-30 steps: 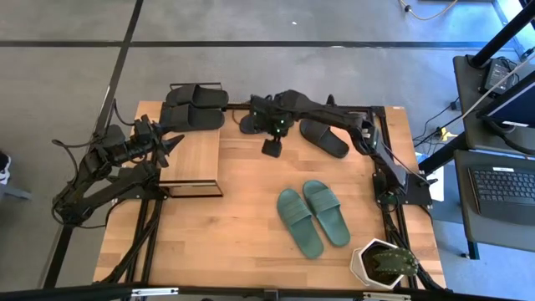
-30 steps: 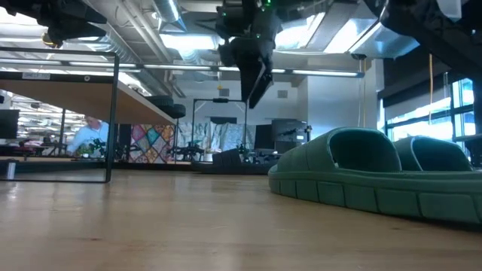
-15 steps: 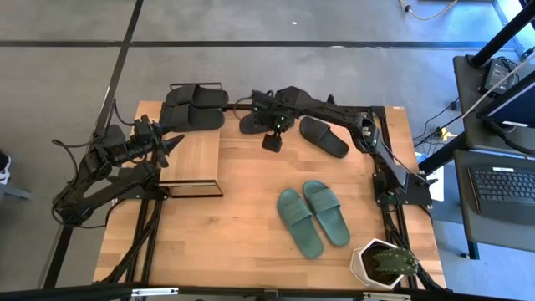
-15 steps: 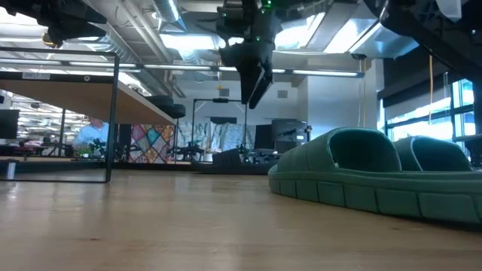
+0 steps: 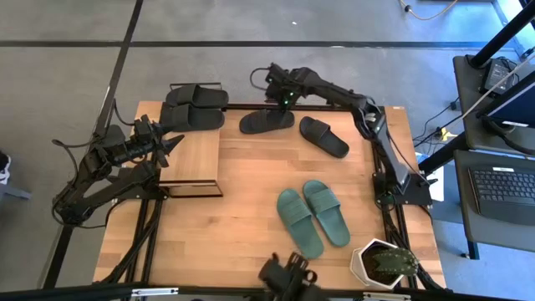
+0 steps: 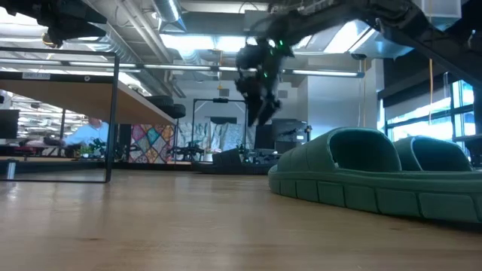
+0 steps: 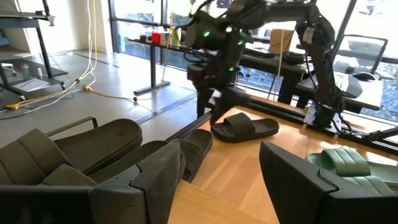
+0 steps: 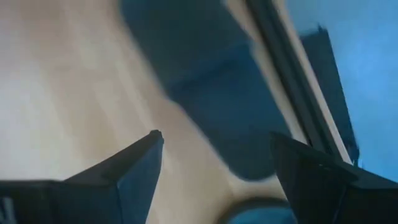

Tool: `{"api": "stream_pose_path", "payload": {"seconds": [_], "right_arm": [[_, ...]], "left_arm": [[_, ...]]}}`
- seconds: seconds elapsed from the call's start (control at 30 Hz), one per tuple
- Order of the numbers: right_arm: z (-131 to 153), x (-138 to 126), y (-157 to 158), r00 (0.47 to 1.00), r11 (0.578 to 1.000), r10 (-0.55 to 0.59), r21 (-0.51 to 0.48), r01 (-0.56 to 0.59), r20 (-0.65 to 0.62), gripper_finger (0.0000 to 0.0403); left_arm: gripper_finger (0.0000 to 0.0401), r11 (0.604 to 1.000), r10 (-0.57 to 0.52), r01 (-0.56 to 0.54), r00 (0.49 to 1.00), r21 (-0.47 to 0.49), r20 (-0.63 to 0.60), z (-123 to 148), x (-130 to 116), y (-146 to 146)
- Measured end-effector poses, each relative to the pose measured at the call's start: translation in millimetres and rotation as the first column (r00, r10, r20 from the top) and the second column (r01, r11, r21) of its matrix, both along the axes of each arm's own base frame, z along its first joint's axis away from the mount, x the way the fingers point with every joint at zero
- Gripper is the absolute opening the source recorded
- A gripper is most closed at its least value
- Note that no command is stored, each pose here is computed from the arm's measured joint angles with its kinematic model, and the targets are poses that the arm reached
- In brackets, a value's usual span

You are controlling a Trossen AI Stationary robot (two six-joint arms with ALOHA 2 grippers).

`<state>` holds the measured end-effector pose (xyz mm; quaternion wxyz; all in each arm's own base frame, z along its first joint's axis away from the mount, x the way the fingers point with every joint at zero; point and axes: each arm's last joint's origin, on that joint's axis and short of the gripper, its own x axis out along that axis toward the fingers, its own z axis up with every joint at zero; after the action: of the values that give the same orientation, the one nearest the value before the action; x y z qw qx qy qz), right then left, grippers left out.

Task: Pick and place slides into the shelf
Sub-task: Put the black slipper on the shelf

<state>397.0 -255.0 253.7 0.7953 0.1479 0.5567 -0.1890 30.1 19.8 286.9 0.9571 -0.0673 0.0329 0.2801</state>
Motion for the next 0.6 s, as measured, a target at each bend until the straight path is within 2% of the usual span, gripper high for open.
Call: {"api": "stream_pose_path", "payload": {"seconds": [0.2, 0.6], "right_arm": [[-23, -21, -28, 0.982, 0.981, -0.187, 0.054, 0.188, -0.017, 0.0294], [-66, -48, -55, 0.938, 0.933, -0.342, 0.097, 0.345, -0.055, 0.0294]], "left_arm": [[0.0212, 1.000, -0.001, 0.001, 1.000, 0.000, 0.000, 0, 0, 0], [0.0212, 1.000, 0.000, 0.000, 1.000, 0.000, 0.000, 0, 0, 0]]}}
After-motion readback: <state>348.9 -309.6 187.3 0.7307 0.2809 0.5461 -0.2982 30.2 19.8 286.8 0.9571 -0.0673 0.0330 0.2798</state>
